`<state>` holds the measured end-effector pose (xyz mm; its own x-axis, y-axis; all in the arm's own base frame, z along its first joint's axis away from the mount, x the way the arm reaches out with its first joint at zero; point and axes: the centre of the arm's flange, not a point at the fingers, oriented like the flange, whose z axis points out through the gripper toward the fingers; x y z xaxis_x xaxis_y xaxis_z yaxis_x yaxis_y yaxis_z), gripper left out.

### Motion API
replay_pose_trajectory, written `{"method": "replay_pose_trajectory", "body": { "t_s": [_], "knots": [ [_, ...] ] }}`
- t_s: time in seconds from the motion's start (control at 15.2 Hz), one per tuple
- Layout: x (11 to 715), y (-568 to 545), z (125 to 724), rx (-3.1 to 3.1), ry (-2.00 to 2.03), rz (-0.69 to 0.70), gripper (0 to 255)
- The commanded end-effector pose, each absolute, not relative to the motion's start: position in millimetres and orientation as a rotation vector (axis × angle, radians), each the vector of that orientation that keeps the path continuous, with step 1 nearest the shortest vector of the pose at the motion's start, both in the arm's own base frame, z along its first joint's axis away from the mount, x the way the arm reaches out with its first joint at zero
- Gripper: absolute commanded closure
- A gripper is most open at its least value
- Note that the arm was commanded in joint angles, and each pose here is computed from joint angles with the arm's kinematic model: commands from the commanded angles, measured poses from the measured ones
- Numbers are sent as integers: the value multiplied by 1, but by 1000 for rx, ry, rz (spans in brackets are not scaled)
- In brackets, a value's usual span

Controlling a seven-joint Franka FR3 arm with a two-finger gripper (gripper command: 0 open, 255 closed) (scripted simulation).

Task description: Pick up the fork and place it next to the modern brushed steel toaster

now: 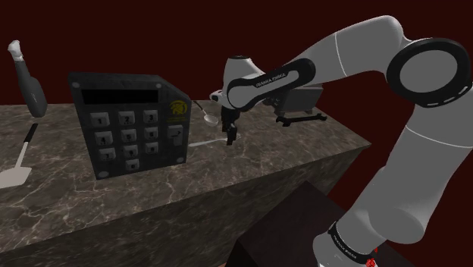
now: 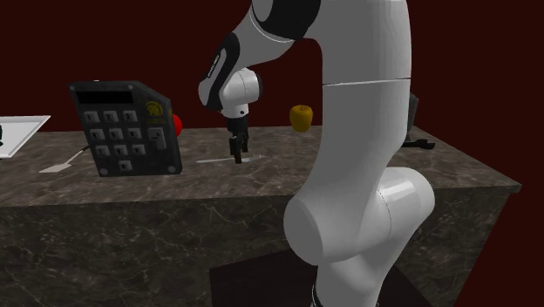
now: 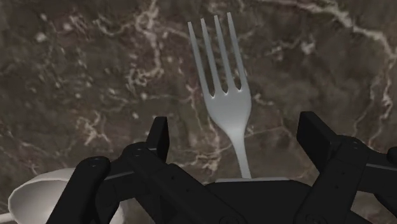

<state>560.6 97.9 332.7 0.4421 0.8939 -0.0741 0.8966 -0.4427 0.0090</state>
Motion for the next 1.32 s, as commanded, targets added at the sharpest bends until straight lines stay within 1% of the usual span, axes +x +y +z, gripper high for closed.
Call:
{"method": "replay_pose_trajectory", "body": {
  "t_s": [0.0,0.4,0.46,1.06,1.25],
  "knots": [
    [561,98,328,2627,1633,-89,0],
    [561,98,328,2627,1633,-90,0],
    [561,98,328,2627,1633,-90,255],
    [561,98,328,2627,1633,-89,255],
    [561,98,344,2627,1633,-89,255]
  ]
}}
